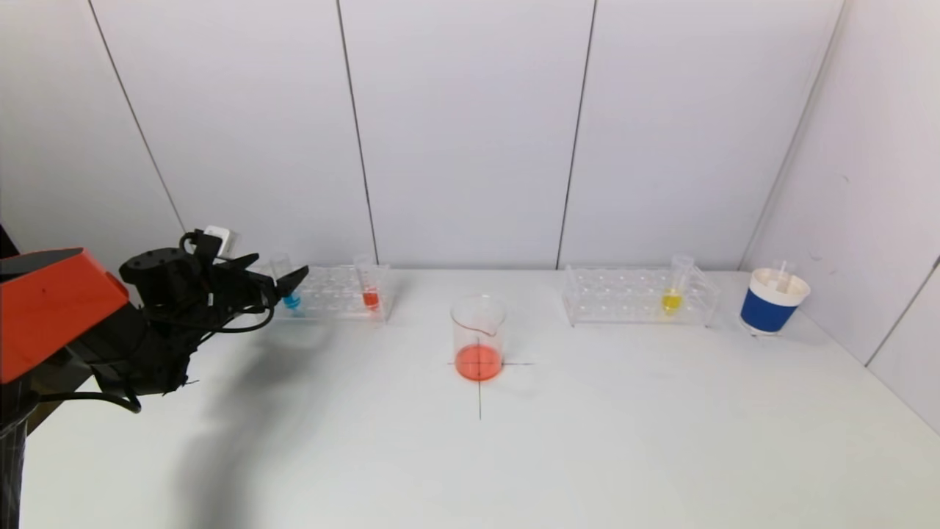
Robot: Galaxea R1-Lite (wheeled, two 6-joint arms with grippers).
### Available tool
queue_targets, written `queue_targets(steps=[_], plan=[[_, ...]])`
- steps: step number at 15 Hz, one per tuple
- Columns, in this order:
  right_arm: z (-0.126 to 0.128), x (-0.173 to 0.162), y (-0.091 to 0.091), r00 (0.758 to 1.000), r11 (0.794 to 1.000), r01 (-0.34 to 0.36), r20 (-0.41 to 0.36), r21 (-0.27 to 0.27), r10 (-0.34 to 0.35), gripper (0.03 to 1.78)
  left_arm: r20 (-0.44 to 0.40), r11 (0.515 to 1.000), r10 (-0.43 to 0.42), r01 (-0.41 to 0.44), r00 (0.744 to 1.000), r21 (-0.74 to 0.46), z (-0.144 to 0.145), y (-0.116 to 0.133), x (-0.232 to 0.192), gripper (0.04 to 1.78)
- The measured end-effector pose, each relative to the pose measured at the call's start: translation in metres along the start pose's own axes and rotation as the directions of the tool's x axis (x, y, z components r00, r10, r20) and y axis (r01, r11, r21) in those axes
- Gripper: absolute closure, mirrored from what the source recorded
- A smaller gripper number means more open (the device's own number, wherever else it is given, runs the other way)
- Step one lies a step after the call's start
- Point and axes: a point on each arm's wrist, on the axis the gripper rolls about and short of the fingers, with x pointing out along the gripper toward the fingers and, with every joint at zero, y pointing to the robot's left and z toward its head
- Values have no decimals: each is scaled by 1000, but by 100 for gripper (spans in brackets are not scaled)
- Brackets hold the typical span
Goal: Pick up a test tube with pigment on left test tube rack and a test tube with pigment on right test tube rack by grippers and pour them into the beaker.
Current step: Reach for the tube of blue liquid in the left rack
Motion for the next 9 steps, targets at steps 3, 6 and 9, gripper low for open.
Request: queue_targets(steps=[3, 6, 9], plan=[[0, 0, 0, 1000, 1000, 0, 0, 0, 0, 4, 2, 1000, 0, 0, 1000, 1, 0, 1, 2, 6], [0, 0, 0, 1000, 1000, 0, 0, 0, 0, 4, 1, 1000, -1, 1, 1000, 0, -1, 0, 2, 6], [0, 0, 0, 1000, 1000, 0, 0, 0, 0, 4, 2, 1000, -1, 1, 1000, 1, -1, 1, 2, 6]])
